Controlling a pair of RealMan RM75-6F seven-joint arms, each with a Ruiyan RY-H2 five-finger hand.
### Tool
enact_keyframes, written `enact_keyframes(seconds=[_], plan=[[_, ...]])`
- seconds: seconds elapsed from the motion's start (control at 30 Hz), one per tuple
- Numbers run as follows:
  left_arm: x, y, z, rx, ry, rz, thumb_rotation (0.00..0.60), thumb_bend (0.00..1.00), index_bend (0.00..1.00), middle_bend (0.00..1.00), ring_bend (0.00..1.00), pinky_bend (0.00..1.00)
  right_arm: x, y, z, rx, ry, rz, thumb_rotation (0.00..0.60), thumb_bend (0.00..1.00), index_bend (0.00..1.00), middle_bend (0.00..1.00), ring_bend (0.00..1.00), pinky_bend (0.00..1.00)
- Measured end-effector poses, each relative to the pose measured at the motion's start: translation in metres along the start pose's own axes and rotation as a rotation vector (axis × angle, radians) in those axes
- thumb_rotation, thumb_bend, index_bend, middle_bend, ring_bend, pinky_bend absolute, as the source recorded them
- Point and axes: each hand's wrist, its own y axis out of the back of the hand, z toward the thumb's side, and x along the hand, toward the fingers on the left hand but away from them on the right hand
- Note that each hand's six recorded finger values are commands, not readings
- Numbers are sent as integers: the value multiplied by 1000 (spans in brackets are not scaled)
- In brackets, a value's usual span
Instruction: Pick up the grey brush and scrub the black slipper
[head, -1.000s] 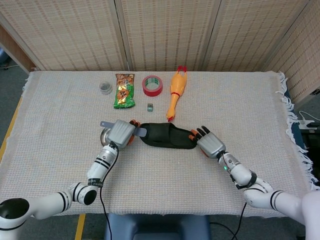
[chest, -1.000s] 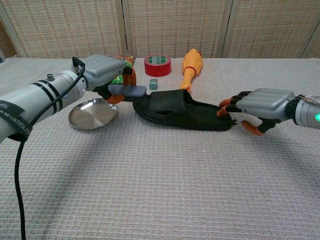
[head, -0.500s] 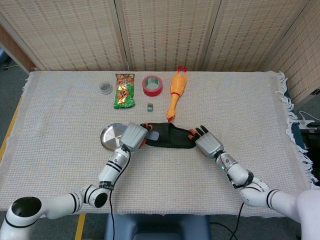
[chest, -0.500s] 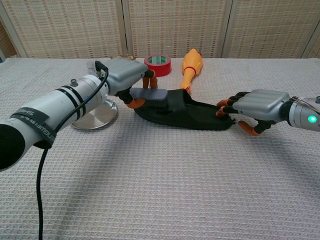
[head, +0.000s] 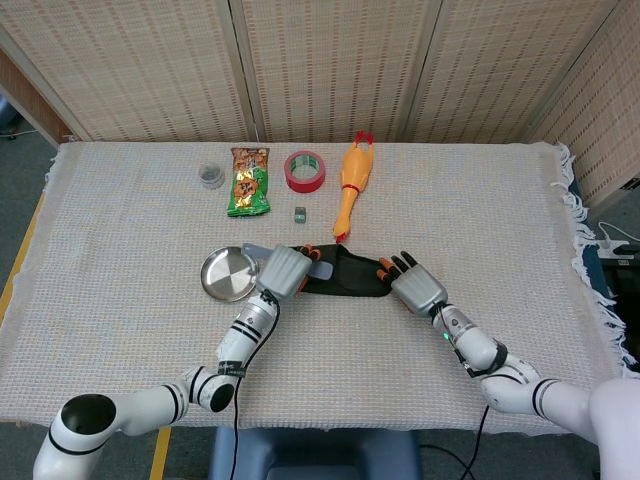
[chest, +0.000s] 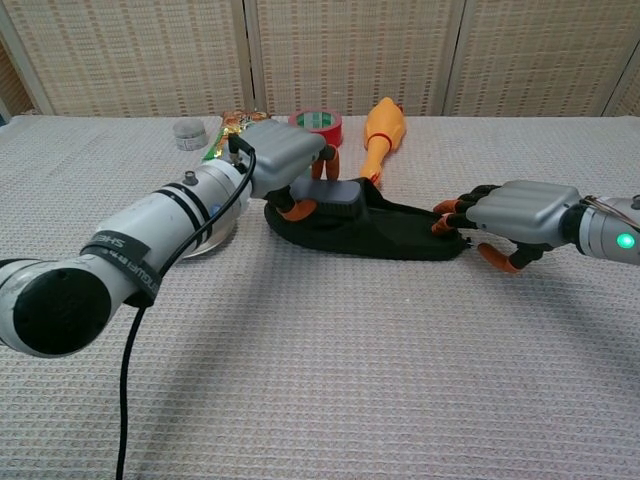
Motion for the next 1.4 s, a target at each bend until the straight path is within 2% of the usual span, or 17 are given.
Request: enact_keyframes(seconds=[0.2, 0.4, 0.5, 0.73, 0.87, 1.1, 1.23, 1.4], plan=[[7, -10, -21, 29, 52, -16, 600, 555, 617, 656, 816, 1000, 1, -1, -3, 5, -5, 6, 600, 678, 201, 0, 0, 0], [7, -14, -31, 10, 72, -26, 600, 557, 616, 656, 816, 1000, 1, -2, -4, 13, -11, 6, 600, 678, 201, 0, 0, 0], [6, -12, -23, 0, 48, -20, 600, 557, 616, 656, 815, 1000, 1, -2, -3, 13, -9, 6, 600, 678, 201, 0, 0, 0], [-3, -5, 17, -36, -49, 7, 600, 555, 612, 652, 816, 1000, 1, -3, -2, 11, -5, 6, 600, 678, 198, 0, 0, 0], [-3, -4, 24, -27, -61, 13, 600, 556, 611, 649, 816, 1000, 3, -1, -2, 12, -2, 1, 600, 678, 195, 0, 0, 0], [3, -9, 5, -3, -11, 0, 600, 556, 611, 650, 815, 1000, 5, 1, -6, 8, -6, -2, 600, 678, 195, 0, 0, 0], [7, -16, -14, -16, 30, -30, 600, 556, 611, 650, 816, 1000, 6, 2, -8, 10, -10, -3, 600, 679, 195, 0, 0, 0], [8, -16, -24, -18, 49, -29, 600, 556, 610, 649, 816, 1000, 6, 3, -7, 13, -9, -7, 600, 679, 195, 0, 0, 0]])
